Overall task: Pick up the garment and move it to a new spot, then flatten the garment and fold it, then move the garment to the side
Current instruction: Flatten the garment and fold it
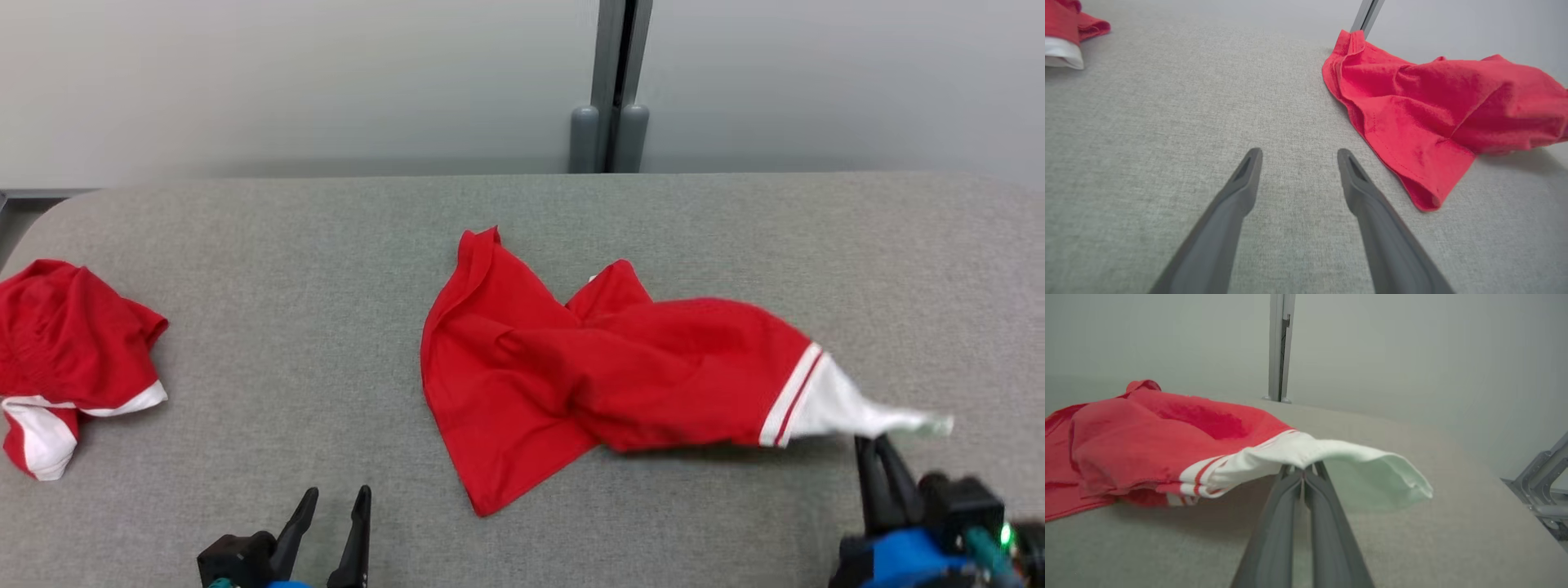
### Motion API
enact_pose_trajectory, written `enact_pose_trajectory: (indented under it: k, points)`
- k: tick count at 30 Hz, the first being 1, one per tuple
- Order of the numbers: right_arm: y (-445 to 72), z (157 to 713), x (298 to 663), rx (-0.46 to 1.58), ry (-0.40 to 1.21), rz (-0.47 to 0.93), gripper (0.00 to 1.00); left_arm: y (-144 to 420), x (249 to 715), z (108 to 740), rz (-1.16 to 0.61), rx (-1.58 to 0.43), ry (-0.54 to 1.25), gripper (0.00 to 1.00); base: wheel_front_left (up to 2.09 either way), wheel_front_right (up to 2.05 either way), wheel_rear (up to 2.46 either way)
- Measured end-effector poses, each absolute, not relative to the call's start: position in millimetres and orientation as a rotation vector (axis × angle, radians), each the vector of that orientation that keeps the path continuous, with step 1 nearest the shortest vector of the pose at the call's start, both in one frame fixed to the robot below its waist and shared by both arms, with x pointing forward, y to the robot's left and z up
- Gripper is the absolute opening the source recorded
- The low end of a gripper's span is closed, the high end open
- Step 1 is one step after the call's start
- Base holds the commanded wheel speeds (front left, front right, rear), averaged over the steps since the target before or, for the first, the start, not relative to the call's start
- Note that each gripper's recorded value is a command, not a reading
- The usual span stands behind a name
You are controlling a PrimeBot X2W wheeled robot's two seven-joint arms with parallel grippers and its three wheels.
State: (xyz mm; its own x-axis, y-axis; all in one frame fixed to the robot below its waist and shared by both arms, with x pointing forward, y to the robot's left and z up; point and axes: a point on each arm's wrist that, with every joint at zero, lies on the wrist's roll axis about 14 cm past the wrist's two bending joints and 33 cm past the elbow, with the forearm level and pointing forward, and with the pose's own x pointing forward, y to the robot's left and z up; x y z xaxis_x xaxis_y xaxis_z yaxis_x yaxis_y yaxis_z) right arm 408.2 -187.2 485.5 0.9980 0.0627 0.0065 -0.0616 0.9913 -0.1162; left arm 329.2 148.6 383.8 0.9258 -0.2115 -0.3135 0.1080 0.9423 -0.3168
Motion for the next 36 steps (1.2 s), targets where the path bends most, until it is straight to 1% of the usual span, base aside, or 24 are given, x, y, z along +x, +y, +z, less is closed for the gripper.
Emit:
enact_pose_trajectory:
  k: [2,3,4,5,7,11,12,13,15,16,17,21,29,31,36]
  points:
    - [-191.2,445.3,375.8,-0.083,0.116,0.054,0.0,147.1,329.0,384.9,-0.169,-0.299,0.348,1.0,0.0,0.0,0.0]
    - [-192.1,422.9,357.9,-0.071,0.191,0.053,0.4,147.2,328.9,385.1,-0.168,-0.298,0.347,1.0,0.0,0.0,0.0]
    - [-193.5,406.9,341.7,-0.044,0.245,0.042,0.89,146.9,327.8,384.2,-0.171,-0.293,0.35,1.0,0.0,0.0,0.0]
    - [-193.8,397.9,331.4,-0.025,0.277,0.036,1.0,146.6,327.8,384.1,-0.174,-0.287,0.35,1.0,0.0,0.0,0.0]
    - [-199.7,395.3,323.6,0.003,0.286,0.008,1.0,146.6,330.9,387.9,-0.177,-0.278,0.335,1.0,0.0,0.0,0.0]
    - [-204.0,410.4,325.7,0.021,0.232,-0.01,1.0,150.2,335.0,393.9,-0.171,-0.259,0.312,1.0,0.0,0.0,0.0]
    - [-202.7,420.2,330.9,0.022,0.198,-0.006,1.0,151.8,335.8,395.8,-0.166,-0.255,0.304,1.0,0.0,0.0,0.0]
    - [-198.3,443.8,344.9,0.032,0.118,0.007,1.0,154.5,337.4,399.9,-0.154,-0.252,0.287,1.0,0.0,0.0,0.0]
    - [-193.1,466.6,358.8,0.029,0.045,0.025,1.0,153.7,337.8,404.2,-0.152,-0.253,0.271,1.0,0.0,0.0,0.0]
    - [-193.1,466.6,358.8,0.029,0.045,0.025,1.0,153.7,337.8,404.2,-0.152,-0.253,0.271,1.0,0.0,0.0,0.0]
    - [-188.1,484.8,368.7,0.035,-0.012,0.04,1.0,152.4,338.7,409.6,-0.154,-0.249,0.251,1.0,0.0,0.0,0.0]
    - [-177.9,506.9,382.9,0.053,-0.077,0.07,1.0,157.4,340.5,419.0,-0.135,-0.238,0.215,1.0,0.0,0.0,0.0]
    - [-167.1,495.6,381.2,0.065,-0.037,0.099,1.0,168.3,337.7,428.5,-0.093,-0.209,0.174,1.0,0.0,0.0,0.0]
    - [-167.0,484.2,373.8,0.068,-0.002,0.097,1.0,170.6,333.3,427.6,-0.078,-0.205,0.174,1.0,0.0,0.0,0.0]
    - [-167.4,480.3,368.8,0.074,0.011,0.095,1.0,171.3,329.5,426.3,-0.07,-0.197,0.176,1.0,0.0,0.0,0.0]
